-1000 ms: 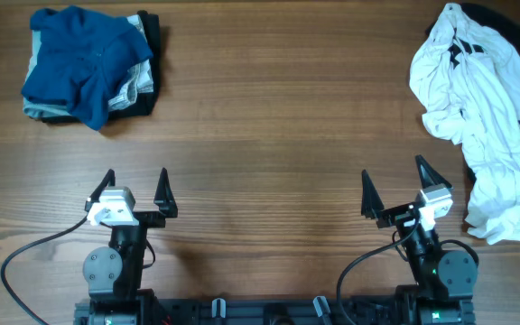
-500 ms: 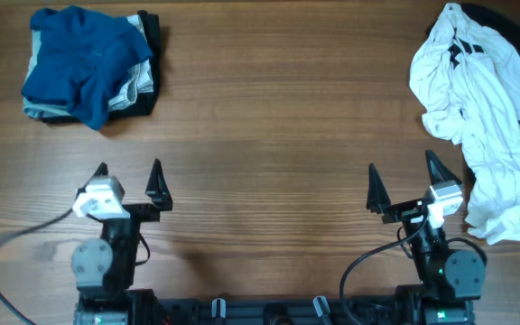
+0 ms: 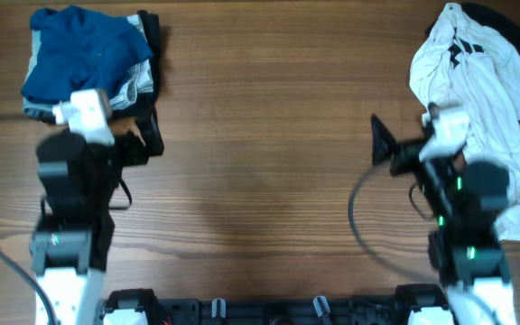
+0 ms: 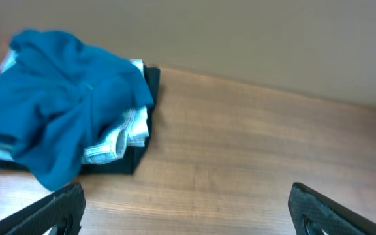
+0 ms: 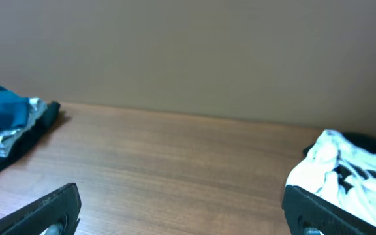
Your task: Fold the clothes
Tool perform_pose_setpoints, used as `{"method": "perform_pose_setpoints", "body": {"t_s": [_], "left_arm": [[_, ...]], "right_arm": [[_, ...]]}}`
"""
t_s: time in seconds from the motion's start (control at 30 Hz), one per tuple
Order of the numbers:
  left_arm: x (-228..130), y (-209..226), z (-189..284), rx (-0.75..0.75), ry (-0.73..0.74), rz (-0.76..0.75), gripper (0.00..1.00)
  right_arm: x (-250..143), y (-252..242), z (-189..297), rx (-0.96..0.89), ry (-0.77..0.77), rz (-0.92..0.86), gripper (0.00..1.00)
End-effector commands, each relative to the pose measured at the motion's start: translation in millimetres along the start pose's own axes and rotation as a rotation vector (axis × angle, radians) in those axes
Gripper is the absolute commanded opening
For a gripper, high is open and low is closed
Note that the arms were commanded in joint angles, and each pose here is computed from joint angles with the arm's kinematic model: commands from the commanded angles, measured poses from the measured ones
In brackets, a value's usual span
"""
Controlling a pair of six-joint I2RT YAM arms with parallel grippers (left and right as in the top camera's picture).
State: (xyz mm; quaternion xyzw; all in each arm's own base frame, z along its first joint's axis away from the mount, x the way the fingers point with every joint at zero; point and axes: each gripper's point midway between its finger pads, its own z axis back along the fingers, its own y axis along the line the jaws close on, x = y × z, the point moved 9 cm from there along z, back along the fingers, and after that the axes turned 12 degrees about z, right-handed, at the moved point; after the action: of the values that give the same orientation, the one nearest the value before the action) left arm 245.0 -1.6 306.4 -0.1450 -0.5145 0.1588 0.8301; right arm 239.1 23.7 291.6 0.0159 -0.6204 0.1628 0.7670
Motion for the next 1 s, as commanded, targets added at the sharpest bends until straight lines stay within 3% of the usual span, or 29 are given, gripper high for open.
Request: {"method": "perform_pose_setpoints", "body": {"t_s": [0.0,0.2,0.33,0.43,0.6,0.83,0.97], "left_arm": [[21.8,-13.5,-13.4,-0.019,0.086,0.017,1.00],[11.6,-6.0,-53.4,0.037,0.251,0.039,1.00],[-1.7,2.2,-75.5,0.071,0.327,0.044,1.00],[-10.4,7.3,-86.8,0.091,0.375,0.052,1.00],[-16.6,9.0,-94.4,0.086,0.409,0.059,1.00],[-15.9,8.9,-94.7,0.085,0.405,0.059,1.00],[-15.9,8.9,-94.7,0.085,0.405,0.059,1.00]], "right_arm": [[26.0,-5.8,-31.0,0.092,0.077,0.008,1.00],[26.2,-15.4,-99.0,0.198,0.301,-0.055,1.00],[7.4,-16.7,-130.6,0.214,0.334,-0.069,1.00],[-9.1,-27.9,-144.5,0.108,0.389,-0.042,1.00],[-58.6,-71.2,-164.5,-0.112,0.537,-0.030,1.00],[-139.7,-115.5,-171.6,-0.176,0.716,-0.200,0.94],[-162.2,-126.2,-169.0,-0.201,0.768,-0.258,0.91]]}}
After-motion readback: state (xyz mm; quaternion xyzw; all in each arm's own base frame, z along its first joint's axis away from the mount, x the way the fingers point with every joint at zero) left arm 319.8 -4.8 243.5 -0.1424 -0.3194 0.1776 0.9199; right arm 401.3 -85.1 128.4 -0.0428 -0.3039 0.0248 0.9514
